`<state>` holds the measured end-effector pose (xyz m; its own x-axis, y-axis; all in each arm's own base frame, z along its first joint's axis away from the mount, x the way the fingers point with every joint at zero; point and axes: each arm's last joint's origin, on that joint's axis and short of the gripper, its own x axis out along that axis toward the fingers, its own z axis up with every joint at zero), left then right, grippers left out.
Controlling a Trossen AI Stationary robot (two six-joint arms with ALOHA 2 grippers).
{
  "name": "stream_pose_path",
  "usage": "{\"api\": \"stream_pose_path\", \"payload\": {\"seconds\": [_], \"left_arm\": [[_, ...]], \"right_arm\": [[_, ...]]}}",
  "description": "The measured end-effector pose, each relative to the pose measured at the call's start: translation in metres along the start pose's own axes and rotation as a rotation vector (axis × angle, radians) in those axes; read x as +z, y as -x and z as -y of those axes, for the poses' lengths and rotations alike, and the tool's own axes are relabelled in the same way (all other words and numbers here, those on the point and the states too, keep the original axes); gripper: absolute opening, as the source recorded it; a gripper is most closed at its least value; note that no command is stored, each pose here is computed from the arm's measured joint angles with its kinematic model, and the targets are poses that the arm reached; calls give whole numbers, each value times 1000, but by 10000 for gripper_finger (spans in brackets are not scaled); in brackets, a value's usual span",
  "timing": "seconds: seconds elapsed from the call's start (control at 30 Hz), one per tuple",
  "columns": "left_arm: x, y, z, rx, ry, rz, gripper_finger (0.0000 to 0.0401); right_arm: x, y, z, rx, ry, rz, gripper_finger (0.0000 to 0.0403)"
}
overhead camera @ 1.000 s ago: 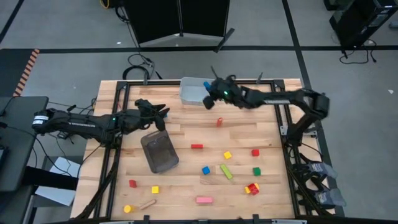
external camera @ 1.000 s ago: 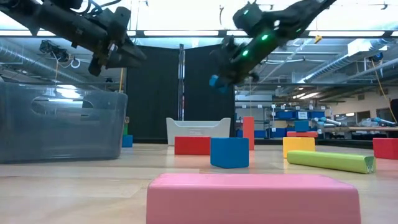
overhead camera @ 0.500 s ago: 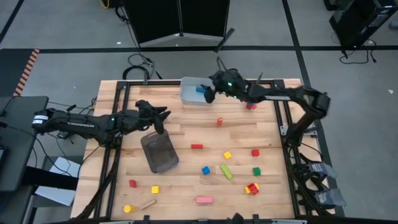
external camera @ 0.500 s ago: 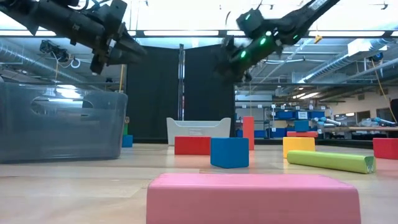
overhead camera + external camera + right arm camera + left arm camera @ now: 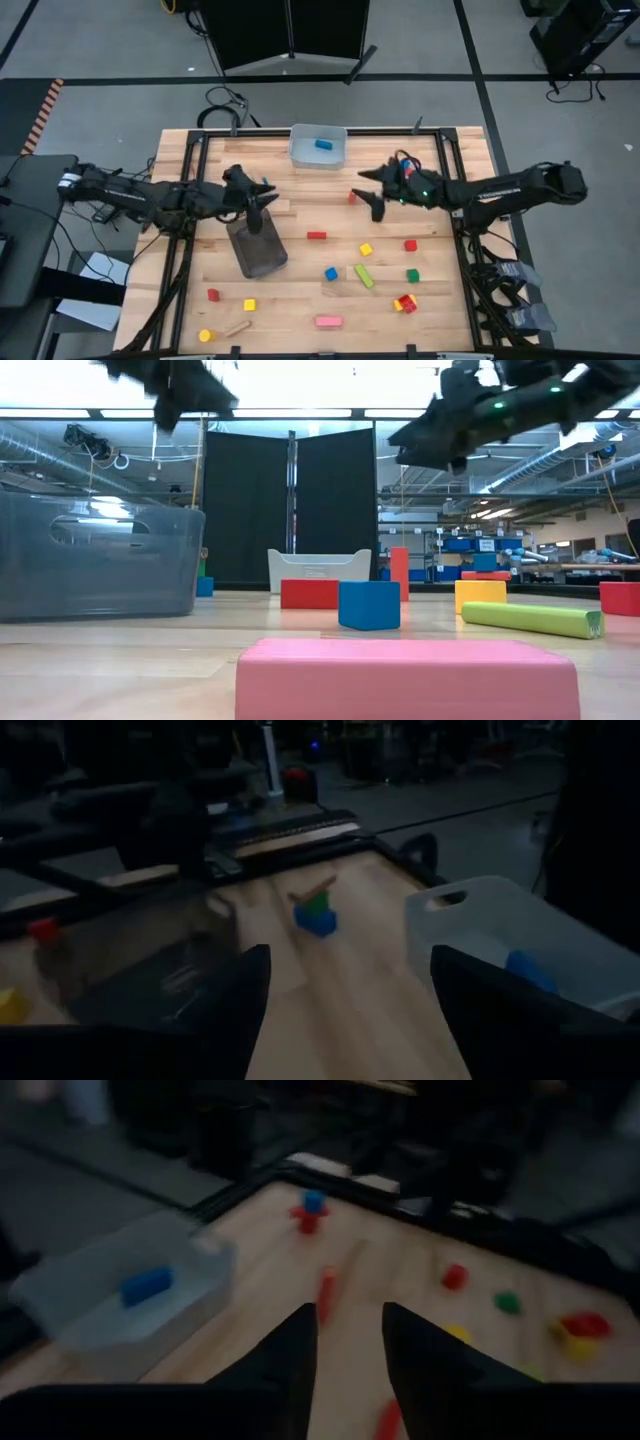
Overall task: Sort blocks by size
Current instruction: Put the yellow square block into the black bin
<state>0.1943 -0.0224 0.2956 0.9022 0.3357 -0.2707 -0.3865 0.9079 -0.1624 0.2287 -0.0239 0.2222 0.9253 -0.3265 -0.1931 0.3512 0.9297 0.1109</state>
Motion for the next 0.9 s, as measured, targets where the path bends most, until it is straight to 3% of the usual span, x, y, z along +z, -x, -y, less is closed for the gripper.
{"api": "stream_pose_path", "payload": {"seconds": [0.13, 0.3, 0.7, 0.9], "left_arm": [[23, 11, 31, -63, -148, -125, 89], [27, 26, 59, -22, -215, -335, 76], [-35, 48, 113, -35, -196, -955, 84], [-63, 52, 139, -47, -174, -1063, 122]], "right_arm": [[-7, 9, -15, 57, 15, -3, 288], [2, 9, -28, 99, 54, 50, 290], [10, 6, -31, 103, 88, 75, 289], [10, 6, -31, 103, 87, 71, 284]]}}
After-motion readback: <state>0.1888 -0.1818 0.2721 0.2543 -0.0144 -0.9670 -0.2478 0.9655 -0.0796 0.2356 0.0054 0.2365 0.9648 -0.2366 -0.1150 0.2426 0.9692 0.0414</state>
